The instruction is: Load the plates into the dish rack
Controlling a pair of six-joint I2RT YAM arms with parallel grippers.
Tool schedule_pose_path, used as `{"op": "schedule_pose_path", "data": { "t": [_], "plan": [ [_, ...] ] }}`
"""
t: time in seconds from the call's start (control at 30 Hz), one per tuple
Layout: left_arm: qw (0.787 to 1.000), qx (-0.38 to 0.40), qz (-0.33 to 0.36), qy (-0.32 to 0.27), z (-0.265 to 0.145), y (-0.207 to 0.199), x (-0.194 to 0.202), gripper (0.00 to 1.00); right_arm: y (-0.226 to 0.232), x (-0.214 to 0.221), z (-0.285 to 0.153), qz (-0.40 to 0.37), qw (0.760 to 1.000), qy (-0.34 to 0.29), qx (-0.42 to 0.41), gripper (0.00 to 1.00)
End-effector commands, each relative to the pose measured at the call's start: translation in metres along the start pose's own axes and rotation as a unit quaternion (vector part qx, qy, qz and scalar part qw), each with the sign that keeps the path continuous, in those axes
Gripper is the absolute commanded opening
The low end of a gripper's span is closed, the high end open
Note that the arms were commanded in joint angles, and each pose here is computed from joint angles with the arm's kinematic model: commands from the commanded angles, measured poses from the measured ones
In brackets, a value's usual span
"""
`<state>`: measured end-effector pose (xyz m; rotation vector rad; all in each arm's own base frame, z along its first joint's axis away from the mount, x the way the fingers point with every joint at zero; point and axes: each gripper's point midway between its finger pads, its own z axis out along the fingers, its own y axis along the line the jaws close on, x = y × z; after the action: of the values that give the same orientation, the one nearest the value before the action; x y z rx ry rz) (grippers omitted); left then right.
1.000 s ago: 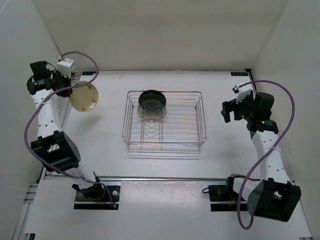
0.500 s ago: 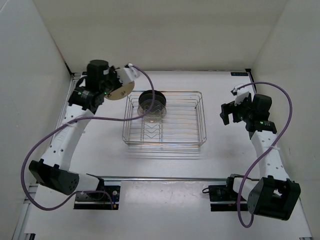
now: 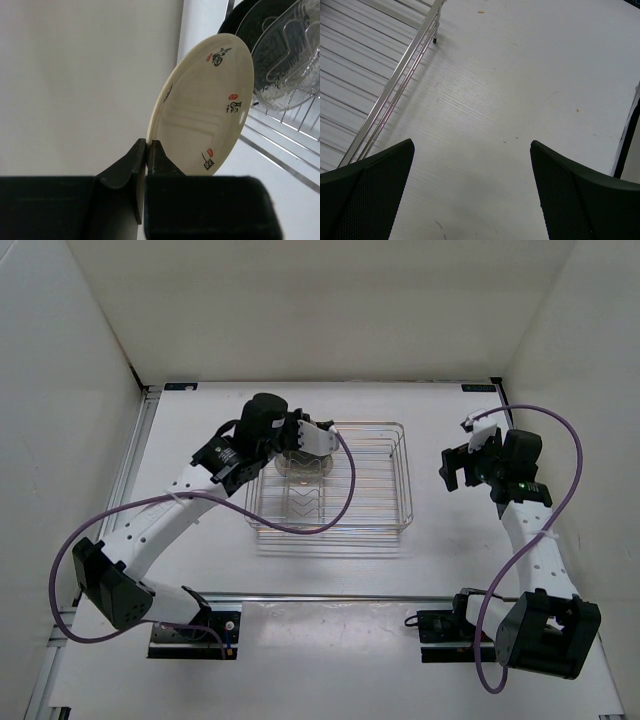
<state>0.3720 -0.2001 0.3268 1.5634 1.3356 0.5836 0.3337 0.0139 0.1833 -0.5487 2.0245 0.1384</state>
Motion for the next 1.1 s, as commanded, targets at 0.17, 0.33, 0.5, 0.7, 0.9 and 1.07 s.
{"op": "schedule_pose_path", "data": {
  "t": [0.17,0.33,0.5,0.7,0.9,1.07],
  "plan": [
    [0.999,-0.007,0.043,-0.02,0.018,-0.02,-0.019,0.1,0.0,0.0,0.002,-0.005,1.0,-0.009,-0.004,1.0],
    [0.999,-0.002,0.045,-0.027,0.025,-0.03,-0.024,0.1,-0.001,-0.002,0.002,-0.007,1.0,-0.013,-0.002,1.0],
    [0.998,-0.001,0.054,-0.036,0.029,-0.037,-0.032,0.1,0.001,0.002,0.003,-0.005,1.0,-0.009,-0.004,1.0],
    [0.997,0.005,0.059,-0.043,0.032,-0.044,-0.039,0.1,0.0,0.0,0.004,-0.007,1.0,-0.013,-0.002,1.0],
    [0.997,0.016,0.06,-0.038,0.039,-0.057,-0.039,0.1,0.0,0.0,0.004,-0.007,1.0,-0.013,-0.002,1.0],
    [0.997,0.026,0.061,-0.039,0.04,-0.067,-0.04,0.1,0.0,-0.002,0.002,-0.009,1.0,-0.017,0.0,1.0]
  ]
}}
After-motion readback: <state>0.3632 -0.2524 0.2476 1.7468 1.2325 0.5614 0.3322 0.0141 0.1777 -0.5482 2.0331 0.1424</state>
